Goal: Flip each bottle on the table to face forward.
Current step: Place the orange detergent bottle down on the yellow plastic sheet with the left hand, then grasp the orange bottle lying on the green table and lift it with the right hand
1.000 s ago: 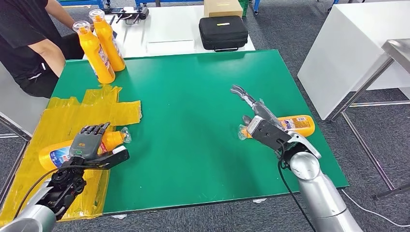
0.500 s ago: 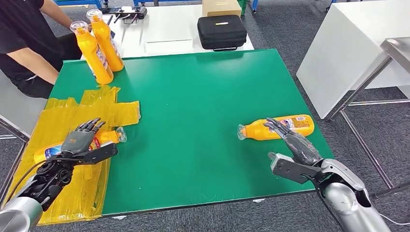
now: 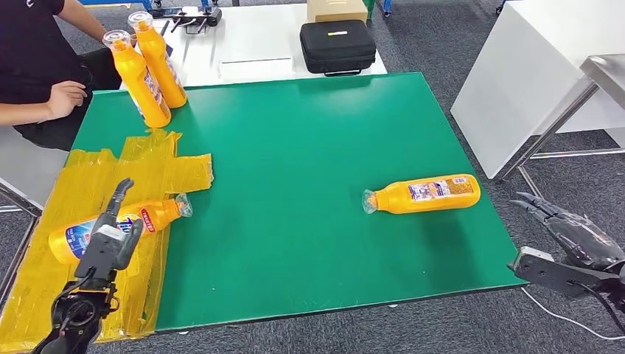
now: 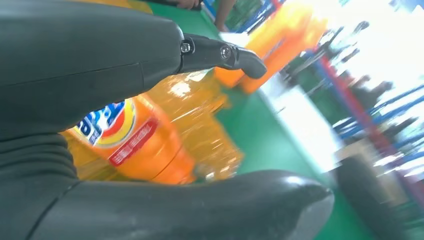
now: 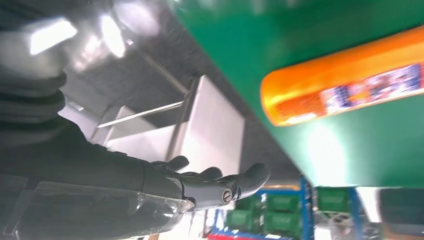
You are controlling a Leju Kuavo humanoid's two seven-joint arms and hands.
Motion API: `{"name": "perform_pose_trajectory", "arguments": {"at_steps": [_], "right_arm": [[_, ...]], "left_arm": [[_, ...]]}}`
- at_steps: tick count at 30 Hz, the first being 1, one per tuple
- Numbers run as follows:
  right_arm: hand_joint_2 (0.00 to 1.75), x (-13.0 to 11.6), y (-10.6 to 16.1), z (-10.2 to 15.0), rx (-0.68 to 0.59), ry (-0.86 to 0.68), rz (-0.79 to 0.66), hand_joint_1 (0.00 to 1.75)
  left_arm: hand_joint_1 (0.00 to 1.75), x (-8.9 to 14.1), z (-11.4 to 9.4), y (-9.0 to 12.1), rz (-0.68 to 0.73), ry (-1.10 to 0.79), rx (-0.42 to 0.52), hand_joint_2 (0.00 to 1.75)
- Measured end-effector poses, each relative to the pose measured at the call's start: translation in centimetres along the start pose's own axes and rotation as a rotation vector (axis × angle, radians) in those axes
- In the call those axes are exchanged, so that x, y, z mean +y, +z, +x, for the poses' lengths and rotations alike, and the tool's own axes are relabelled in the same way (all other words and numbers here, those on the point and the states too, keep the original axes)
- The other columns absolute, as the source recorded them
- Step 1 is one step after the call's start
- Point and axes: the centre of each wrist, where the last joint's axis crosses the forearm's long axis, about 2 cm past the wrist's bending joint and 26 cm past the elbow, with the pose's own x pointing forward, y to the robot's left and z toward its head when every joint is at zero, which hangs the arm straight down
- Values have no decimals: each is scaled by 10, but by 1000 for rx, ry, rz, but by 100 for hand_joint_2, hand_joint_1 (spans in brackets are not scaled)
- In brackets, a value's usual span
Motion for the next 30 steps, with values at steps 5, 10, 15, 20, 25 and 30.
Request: {"name": "perform_pose_trajectory", "arguments": {"at_steps": [5,10,15,20,25,30], "right_arm": [[175,-18,-26,-15,91,128,-73,0],[175,-13,-57,-24,137,167,-76,0],[175,-12,-92,-30,142,164,-34,0],[175,-4,-114,-28,140,167,13,0],[175,35,-136,-5,136,164,64,0],[175,64,-142,14,113,140,106,0]], "left_arm": [[0,12,38,8,190,308,-92,0],[0,30,60,18,295,383,-195,0],[0,38,65,23,345,387,-231,0],[0,41,67,25,367,384,-241,0],[0,40,70,17,370,394,-263,0],[0,39,73,12,369,402,-274,0]]}}
